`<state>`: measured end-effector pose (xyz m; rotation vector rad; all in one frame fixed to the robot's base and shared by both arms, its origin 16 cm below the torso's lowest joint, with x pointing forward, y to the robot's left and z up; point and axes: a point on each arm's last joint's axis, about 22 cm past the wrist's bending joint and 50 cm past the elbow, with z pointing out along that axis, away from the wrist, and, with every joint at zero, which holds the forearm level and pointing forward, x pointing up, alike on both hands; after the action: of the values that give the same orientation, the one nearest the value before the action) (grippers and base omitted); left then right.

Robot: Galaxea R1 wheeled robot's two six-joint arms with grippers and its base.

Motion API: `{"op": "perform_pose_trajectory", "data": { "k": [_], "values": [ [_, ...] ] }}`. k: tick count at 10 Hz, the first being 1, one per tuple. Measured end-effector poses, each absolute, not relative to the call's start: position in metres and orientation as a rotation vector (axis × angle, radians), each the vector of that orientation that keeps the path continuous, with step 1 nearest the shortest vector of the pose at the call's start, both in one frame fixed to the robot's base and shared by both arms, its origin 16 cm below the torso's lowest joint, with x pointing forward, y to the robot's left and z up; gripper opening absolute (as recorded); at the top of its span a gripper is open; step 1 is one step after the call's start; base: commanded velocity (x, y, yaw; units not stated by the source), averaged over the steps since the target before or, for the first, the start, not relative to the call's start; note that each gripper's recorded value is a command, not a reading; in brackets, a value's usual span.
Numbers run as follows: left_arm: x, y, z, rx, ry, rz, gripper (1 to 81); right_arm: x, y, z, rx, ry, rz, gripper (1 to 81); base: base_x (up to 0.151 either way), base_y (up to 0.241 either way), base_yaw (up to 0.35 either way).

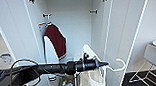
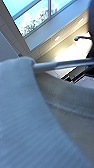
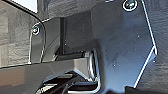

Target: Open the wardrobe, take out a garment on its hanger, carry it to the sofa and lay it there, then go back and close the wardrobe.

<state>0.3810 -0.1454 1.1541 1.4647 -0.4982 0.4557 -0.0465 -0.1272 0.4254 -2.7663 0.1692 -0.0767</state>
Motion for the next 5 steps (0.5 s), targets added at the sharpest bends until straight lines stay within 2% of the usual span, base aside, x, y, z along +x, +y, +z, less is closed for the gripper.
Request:
{"op": "perform_pose_trajectory", "data": {
  "k": [5],
  "values": [
    [0.3828, -0.1422, 1.1526, 1.471, -0.497, 0.459, 1.0, -0.0460, -0.1247, 0.4262, -2.760, 0.178, -0.088, 81.1, 0.000, 0.000, -0.204]
  ]
}}
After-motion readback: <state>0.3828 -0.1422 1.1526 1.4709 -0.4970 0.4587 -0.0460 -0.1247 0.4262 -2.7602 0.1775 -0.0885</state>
